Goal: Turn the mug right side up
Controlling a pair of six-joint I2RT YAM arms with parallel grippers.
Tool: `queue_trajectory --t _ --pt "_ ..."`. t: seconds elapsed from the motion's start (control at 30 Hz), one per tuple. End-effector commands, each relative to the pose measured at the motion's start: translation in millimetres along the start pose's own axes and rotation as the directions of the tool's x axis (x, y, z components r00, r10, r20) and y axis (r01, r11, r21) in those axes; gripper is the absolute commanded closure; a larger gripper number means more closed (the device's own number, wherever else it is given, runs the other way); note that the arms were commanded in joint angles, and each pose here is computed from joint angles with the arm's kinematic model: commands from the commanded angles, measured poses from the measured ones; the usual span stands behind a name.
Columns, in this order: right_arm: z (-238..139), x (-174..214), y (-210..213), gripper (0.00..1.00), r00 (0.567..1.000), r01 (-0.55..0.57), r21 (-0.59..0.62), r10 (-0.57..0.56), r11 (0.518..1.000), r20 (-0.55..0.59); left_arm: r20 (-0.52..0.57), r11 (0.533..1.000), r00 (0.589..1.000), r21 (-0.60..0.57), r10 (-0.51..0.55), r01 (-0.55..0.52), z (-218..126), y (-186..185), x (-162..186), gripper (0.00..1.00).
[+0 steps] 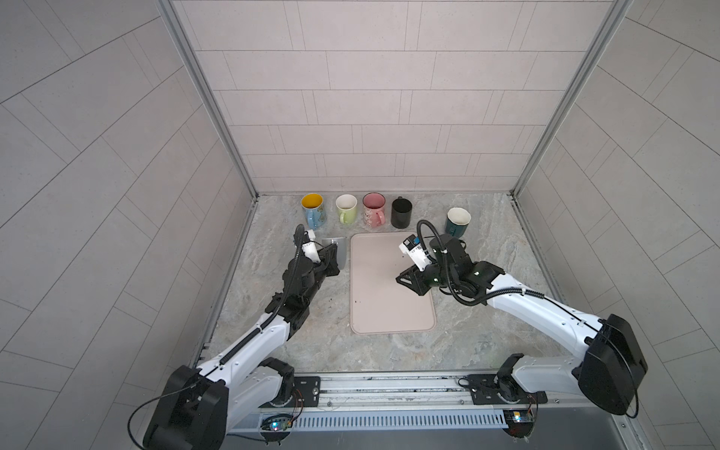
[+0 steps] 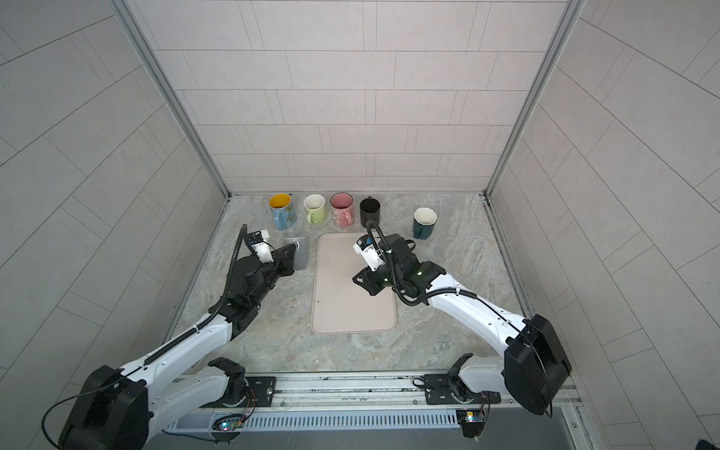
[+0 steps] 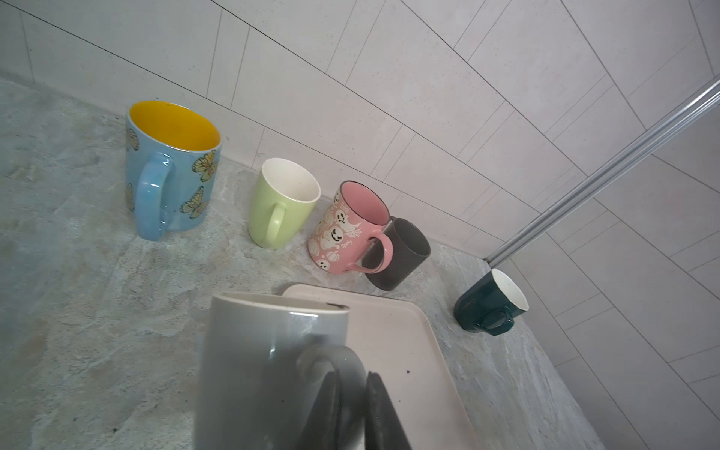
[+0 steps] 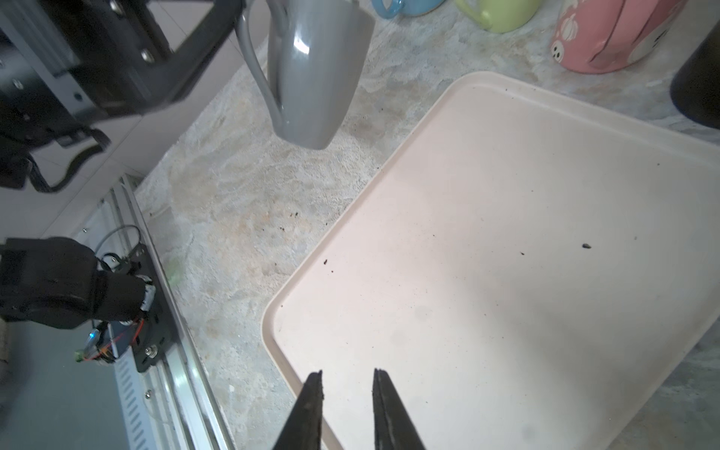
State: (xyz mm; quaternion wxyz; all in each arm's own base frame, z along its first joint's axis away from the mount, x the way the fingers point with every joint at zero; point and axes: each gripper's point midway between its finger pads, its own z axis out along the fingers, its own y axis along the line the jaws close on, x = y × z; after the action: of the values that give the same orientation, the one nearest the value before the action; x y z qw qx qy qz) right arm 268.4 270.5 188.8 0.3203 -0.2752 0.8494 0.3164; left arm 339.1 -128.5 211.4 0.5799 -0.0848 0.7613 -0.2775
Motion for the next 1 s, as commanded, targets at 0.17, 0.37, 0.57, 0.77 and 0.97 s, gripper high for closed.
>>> queue_trajectory --t 0.17,0.37,0.57,0.77,0.97 --pt "-0.6 -34.2 15.1 0.68 0.988 -0.030 -0.097 0.044 0.995 0.145 0.093 0.978 0.991 0.192 -0.101 0.082 -6.3 -57.4 -46.8 1.00" --pt "0.5 -30.8 14.2 0.68 0.985 -0.062 -0.105 0.077 0.993 0.153 0.066 0.983 0.992 0.157 -0.104 0.093 -3.4 -51.3 -37.9 1.00" --pt "8.9 -22.6 14.4 0.65 0.985 -0.101 -0.136 0.118 0.986 0.129 0.045 0.988 0.995 0.135 -0.087 0.080 -4.8 -47.6 -33.0 1.00" --pt "32.8 -25.4 19.5 0.48 0.991 -0.116 -0.198 0.127 0.973 0.044 0.012 0.998 0.999 0.042 -0.044 0.043 -13.0 -34.8 -33.5 1.00" --pt "71.8 -44.9 22.0 0.43 0.985 -0.172 -0.299 0.166 0.939 -0.045 -0.103 0.994 0.992 -0.091 -0.071 0.062 -25.5 -14.2 -26.2 0.82"
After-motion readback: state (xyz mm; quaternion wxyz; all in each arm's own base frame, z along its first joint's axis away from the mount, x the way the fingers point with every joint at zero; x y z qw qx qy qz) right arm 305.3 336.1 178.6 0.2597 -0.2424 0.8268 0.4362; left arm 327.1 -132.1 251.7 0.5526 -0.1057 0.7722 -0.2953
